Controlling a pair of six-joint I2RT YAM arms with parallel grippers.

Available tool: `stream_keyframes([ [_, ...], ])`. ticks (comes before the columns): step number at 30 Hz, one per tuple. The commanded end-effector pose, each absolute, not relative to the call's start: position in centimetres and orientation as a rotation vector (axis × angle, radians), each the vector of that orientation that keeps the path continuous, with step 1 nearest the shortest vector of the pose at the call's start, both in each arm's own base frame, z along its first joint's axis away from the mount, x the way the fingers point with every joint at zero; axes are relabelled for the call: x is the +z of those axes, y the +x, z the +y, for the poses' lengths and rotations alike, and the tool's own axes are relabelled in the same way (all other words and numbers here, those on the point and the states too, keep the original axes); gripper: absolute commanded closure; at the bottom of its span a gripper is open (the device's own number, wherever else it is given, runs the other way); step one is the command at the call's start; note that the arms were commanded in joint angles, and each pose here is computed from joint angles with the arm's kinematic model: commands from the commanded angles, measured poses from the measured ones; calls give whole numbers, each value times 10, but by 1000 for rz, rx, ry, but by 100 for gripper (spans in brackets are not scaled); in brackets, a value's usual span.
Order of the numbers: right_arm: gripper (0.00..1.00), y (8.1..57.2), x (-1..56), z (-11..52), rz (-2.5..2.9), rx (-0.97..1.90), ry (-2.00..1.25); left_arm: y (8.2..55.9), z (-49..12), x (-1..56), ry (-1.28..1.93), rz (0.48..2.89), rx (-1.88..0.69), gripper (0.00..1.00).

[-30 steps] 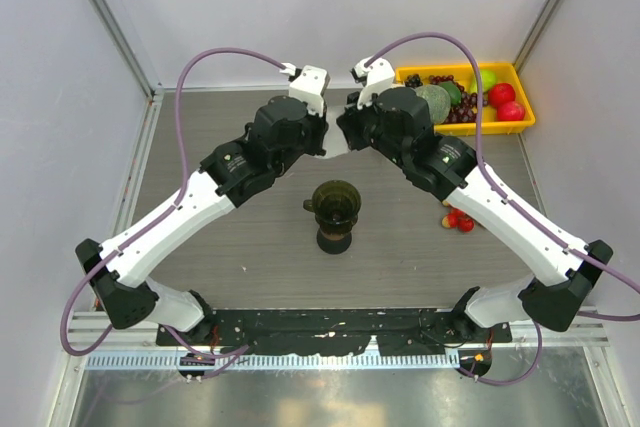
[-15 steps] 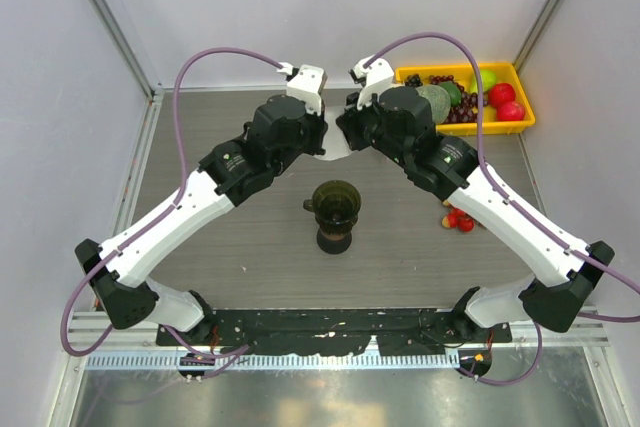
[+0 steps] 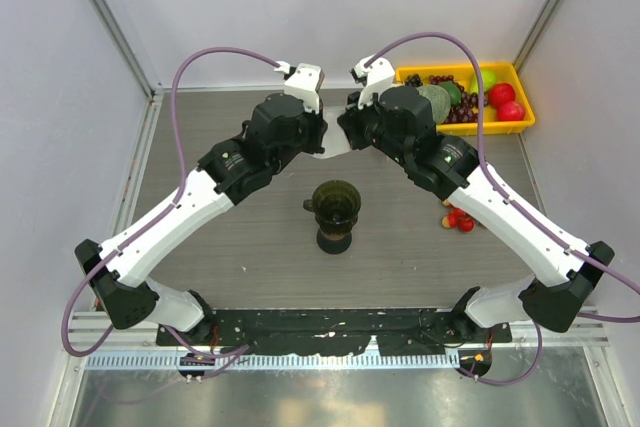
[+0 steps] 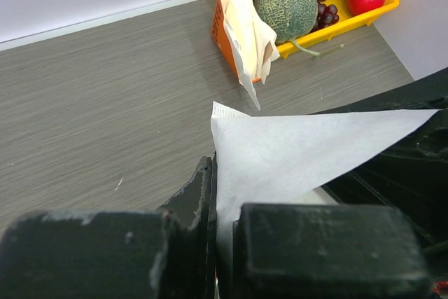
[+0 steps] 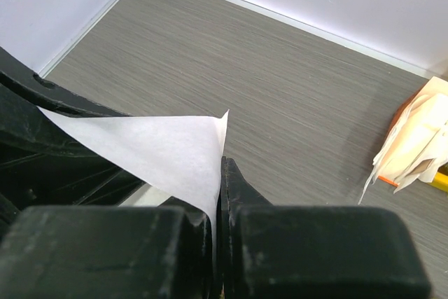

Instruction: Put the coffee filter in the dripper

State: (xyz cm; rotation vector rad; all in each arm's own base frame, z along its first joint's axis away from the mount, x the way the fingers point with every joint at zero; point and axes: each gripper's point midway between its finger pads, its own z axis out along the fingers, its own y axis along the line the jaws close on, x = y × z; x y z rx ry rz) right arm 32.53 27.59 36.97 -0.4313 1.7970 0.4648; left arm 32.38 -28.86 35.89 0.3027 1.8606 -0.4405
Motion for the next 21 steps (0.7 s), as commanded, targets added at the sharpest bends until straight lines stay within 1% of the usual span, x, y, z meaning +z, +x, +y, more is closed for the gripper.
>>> stream_keyframes([
  [1,95,324,399,275,1732,511,-397,326,-285,382,255,1815,-489,100],
  [7,95,329,404,262,1717,454,-372,329,-275,378,238,1817,-438,100],
  [10,95,332,397,255,1734,434,-362,330,-269,377,223,1818,-430,100],
  [14,95,328,395,266,1741,495,-392,325,-285,378,268,1823,-511,100],
  [15,95,328,394,269,1743,504,-397,323,-289,380,283,1817,-532,97],
  [19,95,325,398,274,1732,523,-419,319,-294,383,309,1809,-551,75],
  [20,95,326,396,272,1736,510,-418,319,-293,383,310,1808,-546,68],
  [21,95,326,394,271,1739,505,-415,320,-291,384,308,1805,-534,65],
])
